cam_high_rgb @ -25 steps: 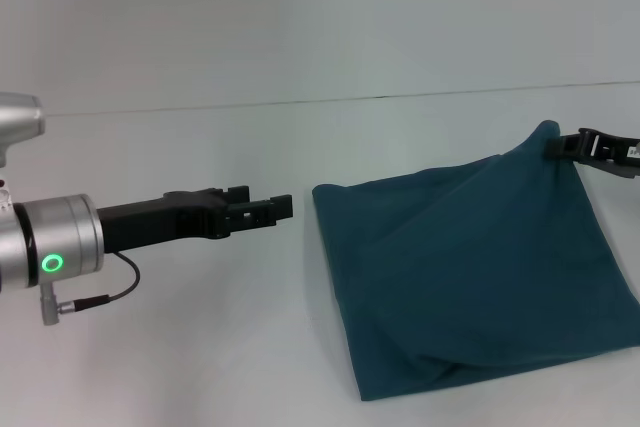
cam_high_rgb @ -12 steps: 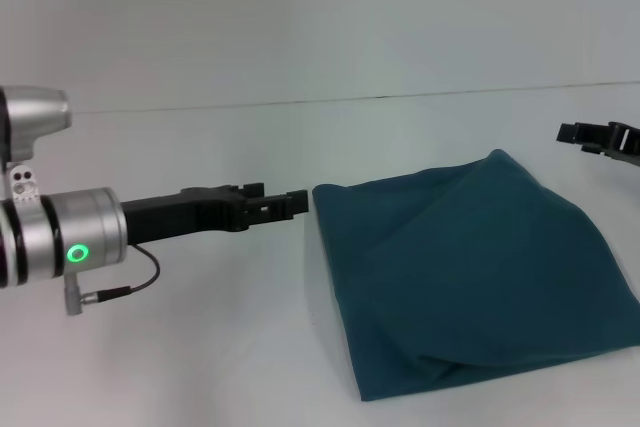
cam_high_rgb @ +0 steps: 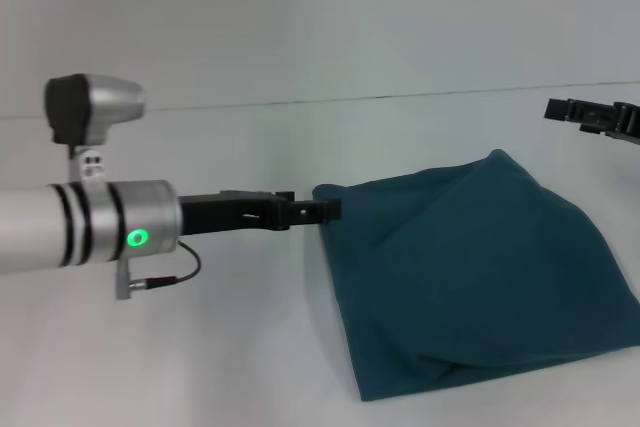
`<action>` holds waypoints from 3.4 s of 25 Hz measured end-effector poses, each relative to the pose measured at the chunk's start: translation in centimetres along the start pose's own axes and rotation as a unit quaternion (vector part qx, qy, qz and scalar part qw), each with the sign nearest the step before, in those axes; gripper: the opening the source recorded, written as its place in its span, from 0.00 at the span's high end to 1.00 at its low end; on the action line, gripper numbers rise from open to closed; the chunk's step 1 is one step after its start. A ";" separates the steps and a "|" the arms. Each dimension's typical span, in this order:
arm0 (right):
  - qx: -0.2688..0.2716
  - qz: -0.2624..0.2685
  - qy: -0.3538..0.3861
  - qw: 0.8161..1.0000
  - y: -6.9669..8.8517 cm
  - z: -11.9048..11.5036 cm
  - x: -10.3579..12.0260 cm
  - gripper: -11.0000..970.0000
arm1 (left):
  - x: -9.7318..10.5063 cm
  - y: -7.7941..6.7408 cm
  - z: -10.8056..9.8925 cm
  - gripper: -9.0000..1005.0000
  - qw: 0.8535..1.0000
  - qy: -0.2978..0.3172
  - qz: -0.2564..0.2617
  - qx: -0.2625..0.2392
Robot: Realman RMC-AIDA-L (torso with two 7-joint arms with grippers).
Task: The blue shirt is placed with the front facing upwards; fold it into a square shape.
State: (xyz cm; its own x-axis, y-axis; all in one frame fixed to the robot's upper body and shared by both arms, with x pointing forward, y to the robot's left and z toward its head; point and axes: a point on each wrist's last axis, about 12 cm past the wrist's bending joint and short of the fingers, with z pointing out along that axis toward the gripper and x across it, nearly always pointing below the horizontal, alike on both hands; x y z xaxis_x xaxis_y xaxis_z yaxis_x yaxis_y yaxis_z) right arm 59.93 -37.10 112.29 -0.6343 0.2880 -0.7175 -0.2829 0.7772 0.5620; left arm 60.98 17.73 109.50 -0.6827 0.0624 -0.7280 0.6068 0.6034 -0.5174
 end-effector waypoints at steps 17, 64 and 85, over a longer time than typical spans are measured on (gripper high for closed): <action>-0.031 -0.013 0.010 0.999 0.8 -0.4 0.1 0.07 | 0.5 -0.5 3.1 0.12 0.998 0.041 -0.040 -0.042; -0.027 -0.015 0.001 1.000 1.0 0.3 0.2 0.07 | 0.9 -2.7 5.1 0.48 0.994 0.109 0.024 -0.020; -0.028 -0.013 -0.002 1.000 0.9 0.3 0.5 0.07 | 0.6 -2.5 4.8 0.93 0.994 0.103 0.026 -0.021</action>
State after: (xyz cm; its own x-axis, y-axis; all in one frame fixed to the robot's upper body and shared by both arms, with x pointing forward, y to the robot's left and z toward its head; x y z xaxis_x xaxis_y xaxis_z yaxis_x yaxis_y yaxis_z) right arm 59.60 -36.12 112.35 -0.6242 0.2705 -0.7329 -0.3390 0.7515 0.5660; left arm 60.98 12.49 108.17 -0.7216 0.2532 -0.6443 0.6292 0.6280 -0.4579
